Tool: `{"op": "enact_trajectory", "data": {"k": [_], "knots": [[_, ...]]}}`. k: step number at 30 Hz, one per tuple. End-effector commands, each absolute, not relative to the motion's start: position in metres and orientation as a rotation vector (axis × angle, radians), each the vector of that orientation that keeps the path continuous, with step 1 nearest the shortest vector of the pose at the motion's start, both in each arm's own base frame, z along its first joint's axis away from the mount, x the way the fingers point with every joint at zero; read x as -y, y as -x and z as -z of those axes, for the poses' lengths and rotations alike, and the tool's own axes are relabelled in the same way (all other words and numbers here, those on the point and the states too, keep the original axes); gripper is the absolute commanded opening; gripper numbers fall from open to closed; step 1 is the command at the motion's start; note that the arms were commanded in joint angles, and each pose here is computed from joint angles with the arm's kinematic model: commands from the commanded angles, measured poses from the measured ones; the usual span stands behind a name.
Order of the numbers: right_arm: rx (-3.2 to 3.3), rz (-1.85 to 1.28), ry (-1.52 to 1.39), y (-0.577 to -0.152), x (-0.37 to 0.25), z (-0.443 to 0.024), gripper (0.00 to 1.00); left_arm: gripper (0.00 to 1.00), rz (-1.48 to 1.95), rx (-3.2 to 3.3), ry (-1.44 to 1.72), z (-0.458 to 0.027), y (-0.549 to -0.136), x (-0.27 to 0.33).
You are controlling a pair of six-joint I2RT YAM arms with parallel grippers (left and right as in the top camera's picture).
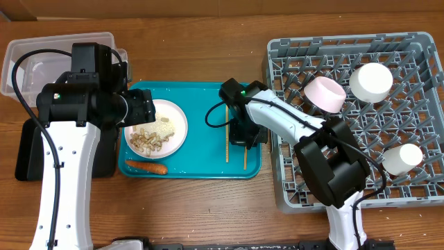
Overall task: Sort waste into correct bins and load items into the dishwasher
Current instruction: 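Move the right gripper back toward the chopsticks on the tray, then grasp one chopstick and place it upright in the rack's left edge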
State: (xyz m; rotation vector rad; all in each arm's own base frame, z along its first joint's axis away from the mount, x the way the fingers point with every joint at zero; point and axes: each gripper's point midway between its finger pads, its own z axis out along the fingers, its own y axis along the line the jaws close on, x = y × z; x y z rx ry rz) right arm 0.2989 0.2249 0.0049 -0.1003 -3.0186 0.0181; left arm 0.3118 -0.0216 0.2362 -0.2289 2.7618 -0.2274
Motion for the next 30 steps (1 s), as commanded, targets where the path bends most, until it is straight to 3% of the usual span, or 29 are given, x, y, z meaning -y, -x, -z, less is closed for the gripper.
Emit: {"op": "enact_trajectory", "data": {"k": [1,9,13,19,30], "knots": [[3.058,-0.017,0.061,-0.309,-0.222,-0.019,0.04,0.77,0.219,-2.747,0.231,-0.241,-0.313,0.02],[3.282,0.106,-0.055,-0.339,-0.198,-0.135,0.04,0.77,0.219,-2.747,0.231,-0.241,-0.314,0.02],[3.328,0.118,-0.054,-0.337,-0.164,-0.17,0.04,0.77,0.219,-2.747,0.231,-0.241,-0.314,0.02],[3.203,0.015,-0.018,-0.319,-0.115,-0.158,0.04,0.77,0.219,-2.747,0.231,-0.241,-0.313,0.02],[3.074,-0.043,-0.039,-0.288,-0.105,-0.098,0.05,0.77,0.218,-2.754,0.232,-0.24,-0.312,0.02]]}}
